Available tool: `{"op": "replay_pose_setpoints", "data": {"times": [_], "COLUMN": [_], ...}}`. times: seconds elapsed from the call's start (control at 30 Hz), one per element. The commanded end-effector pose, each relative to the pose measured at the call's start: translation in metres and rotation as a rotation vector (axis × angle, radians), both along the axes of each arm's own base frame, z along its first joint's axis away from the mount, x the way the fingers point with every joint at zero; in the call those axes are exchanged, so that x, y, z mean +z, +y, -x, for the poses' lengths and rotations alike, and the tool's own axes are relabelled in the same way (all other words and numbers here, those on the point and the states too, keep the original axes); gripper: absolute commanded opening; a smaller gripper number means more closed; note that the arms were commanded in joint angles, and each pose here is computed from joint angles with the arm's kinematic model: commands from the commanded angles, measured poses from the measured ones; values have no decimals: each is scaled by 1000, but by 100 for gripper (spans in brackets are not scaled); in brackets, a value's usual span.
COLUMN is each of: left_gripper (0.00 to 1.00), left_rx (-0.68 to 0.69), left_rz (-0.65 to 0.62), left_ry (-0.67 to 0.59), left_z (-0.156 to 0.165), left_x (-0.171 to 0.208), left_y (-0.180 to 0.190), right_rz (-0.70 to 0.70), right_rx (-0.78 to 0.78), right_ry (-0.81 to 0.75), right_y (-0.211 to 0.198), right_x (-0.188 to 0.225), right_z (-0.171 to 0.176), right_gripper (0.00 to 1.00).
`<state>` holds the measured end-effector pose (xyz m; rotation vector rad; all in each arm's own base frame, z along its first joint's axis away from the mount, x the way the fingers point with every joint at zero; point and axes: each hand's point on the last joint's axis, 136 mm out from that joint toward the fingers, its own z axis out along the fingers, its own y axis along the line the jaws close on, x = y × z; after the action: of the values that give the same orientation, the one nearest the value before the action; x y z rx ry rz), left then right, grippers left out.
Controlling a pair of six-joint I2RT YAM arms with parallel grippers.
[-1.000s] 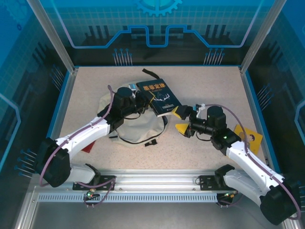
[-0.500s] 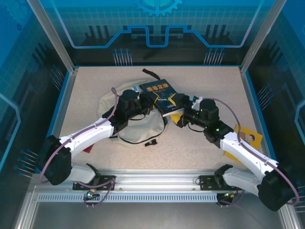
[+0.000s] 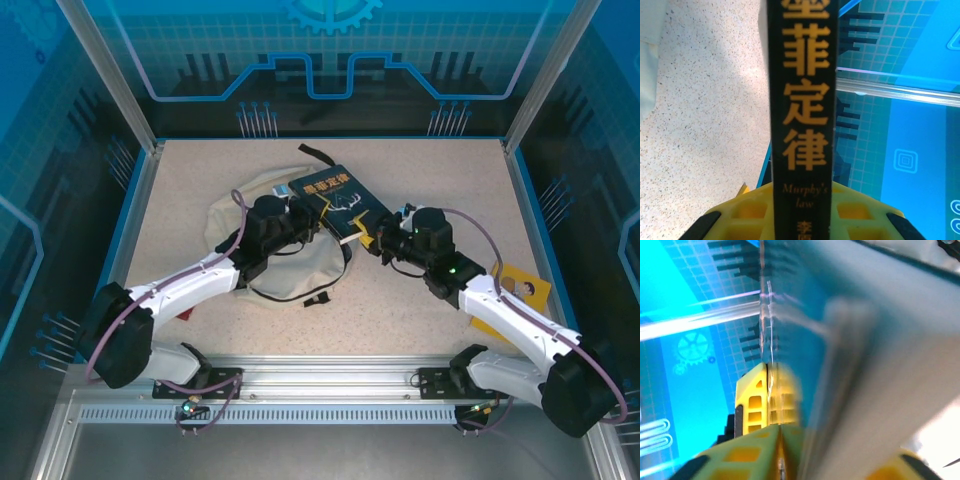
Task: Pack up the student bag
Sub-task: Pick up the book from the middle-right of the table.
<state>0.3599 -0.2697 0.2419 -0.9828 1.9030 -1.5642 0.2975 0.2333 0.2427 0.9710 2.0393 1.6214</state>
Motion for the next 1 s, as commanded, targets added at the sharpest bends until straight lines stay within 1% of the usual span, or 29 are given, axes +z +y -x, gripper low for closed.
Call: {"op": "replay_pose_setpoints", "data": {"times": [0.0, 0.13, 0.17, 0.27, 0.37, 0.43, 0.47, 0.5, 0.6, 0.73, 0.8, 0.9, 0.97], "left_gripper": [16, 24, 26, 41, 57, 68, 71, 74, 84, 86, 87, 87, 86], "left_rx": [-15, -43, -47, -86, -162, -226, -246, -262, -323, -449, -506, -568, -613], "left_rz": [57, 28, 14, -57, -195, -335, -386, -428, -534, -726, -745, -759, -827], "left_ry": [-58, -48, -43, -37, -43, -35, -30, -25, -86, -124, -171, -229, -237], "left_z": [1, 2, 2, 3, 9, 17, 22, 27, 43, 62, 69, 78, 83], "left_x": [14, -2, -7, -22, -38, -51, -54, -58, -56, -54, -48, -47, -53], "left_y": [3, 9, 12, 19, 25, 31, 35, 40, 50, 61, 58, 53, 53], "right_rz": [55, 169, 202, 291, 360, 422, 433, 452, 484, 558, 578, 547, 511], "right_rx": [-19, -43, -48, -56, -63, -69, -79, -81, -50, 15, 46, 66, 65], "right_ry": [-46, -68, -74, -90, -116, -111, -125, -116, -107, -89, -64, -31, -34], "right_y": [-2, -12, -15, -23, -30, -39, -42, -47, -60, -77, -84, -90, -92], "right_x": [11, 8, 9, 10, 12, 5, 15, 13, 11, 6, -1, -12, -15], "right_z": [-2, -3, -3, -4, -4, -1, -2, -1, 1, 8, 13, 19, 19], "right_gripper": [13, 1, 0, 0, 0, 0, 0, 0, 0, 0, 0, 0, 0]}}
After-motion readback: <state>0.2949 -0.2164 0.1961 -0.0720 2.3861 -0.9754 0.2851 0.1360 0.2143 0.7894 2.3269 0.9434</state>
